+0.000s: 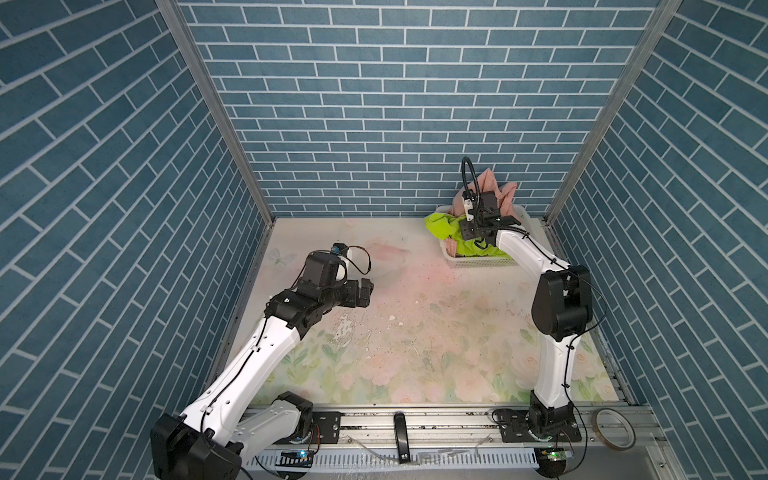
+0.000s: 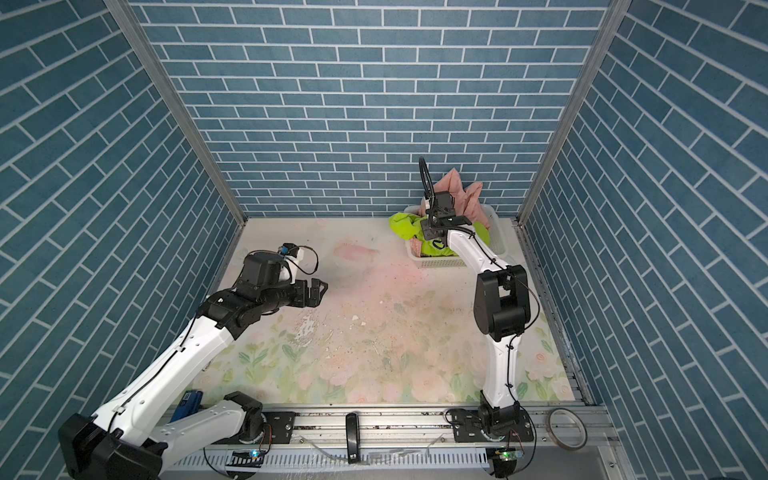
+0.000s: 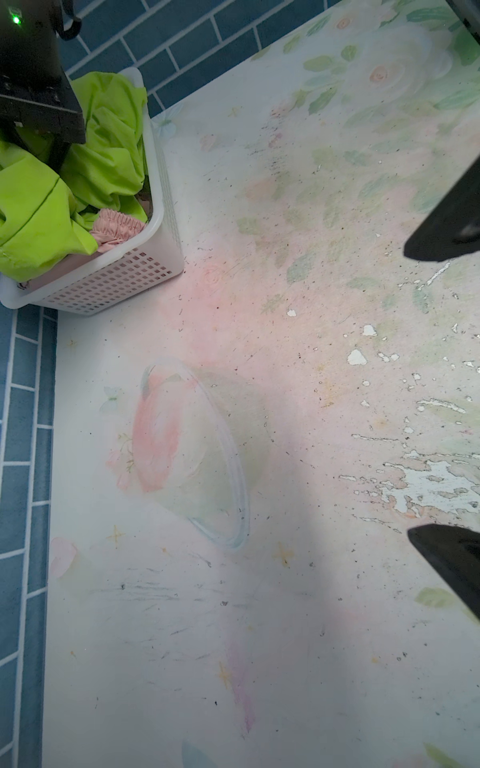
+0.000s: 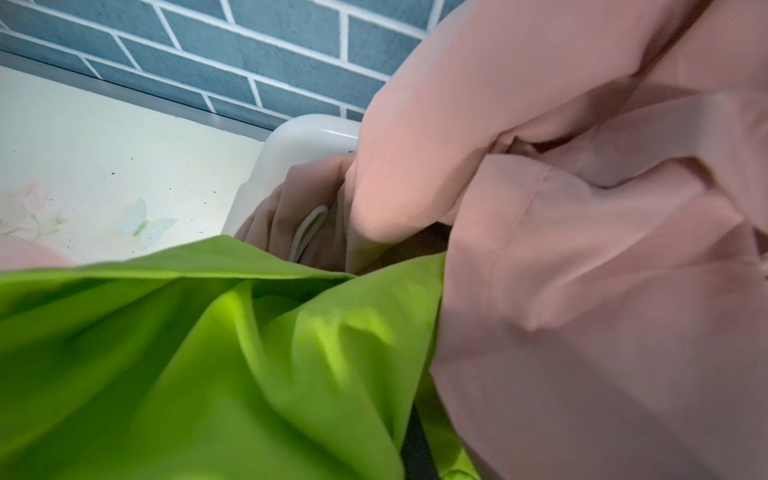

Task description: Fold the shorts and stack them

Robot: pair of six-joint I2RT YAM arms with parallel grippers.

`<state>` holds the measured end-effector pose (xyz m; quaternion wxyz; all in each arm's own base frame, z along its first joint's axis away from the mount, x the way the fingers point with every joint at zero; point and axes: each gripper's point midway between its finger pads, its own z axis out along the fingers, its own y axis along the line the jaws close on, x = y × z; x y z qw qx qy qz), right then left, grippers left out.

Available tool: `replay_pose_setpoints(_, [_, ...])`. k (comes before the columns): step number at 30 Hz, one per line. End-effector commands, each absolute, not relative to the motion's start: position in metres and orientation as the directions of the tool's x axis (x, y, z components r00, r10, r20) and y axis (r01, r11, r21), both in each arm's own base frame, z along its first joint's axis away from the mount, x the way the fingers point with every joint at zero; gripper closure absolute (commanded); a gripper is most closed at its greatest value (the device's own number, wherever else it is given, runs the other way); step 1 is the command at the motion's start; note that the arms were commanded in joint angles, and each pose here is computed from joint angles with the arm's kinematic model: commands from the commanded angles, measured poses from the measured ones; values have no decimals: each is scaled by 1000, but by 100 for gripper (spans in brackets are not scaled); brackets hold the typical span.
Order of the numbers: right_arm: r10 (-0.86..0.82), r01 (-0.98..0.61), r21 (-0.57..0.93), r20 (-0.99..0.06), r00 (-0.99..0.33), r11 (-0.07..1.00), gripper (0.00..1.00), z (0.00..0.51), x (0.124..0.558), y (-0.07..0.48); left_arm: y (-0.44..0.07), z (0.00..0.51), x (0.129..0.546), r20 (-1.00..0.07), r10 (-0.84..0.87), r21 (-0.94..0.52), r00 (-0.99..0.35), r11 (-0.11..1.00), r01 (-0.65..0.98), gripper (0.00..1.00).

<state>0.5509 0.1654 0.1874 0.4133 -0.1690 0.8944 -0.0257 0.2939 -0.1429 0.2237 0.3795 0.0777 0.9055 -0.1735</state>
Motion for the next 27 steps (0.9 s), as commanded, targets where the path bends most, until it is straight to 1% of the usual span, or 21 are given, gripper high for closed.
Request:
replay_pose_setpoints(1, [-320,-252,-215,-788,-525,943,100,263,537,154,-142,229,291,-725,26,-237,-689,929,285,0])
replay_pose_setpoints(9, [-263,-387,-90,-868,-422,918,100,369,485,173,-158,242,290,-764,40,-274,-643,883,381,0])
replay_pose_setpoints(12, [-239,-455,-43,-893,-381,889,100,412,461,182,-164,247,289,-773,50,-283,-632,865,415,0])
replay_pose_setpoints(15, [-217,-529,-1,-913,-345,849,100,446,438,194,-172,252,287,-784,60,-297,-618,838,457,0])
replay_pose_setpoints(17, [-192,-550,21,-925,-328,835,100,465,429,196,-174,256,286,-792,54,-305,-608,828,471,0])
replay_pose_setpoints(19, [-182,-549,26,-929,-321,836,100,472,427,196,-177,259,286,-792,53,-313,-608,819,480,0])
replay_pose_setpoints(21, [-181,-568,43,-926,-332,822,100,468,428,202,-180,262,284,-792,56,-324,-608,805,497,0])
replay_pose_setpoints(24, [-209,-658,95,-907,-367,747,100,451,418,230,-181,266,279,-792,64,-329,-607,793,513,0])
replay_pose_setpoints(27, [-270,-756,144,-878,-394,638,100,427,398,271,-181,278,271,-800,70,-328,-596,780,532,0])
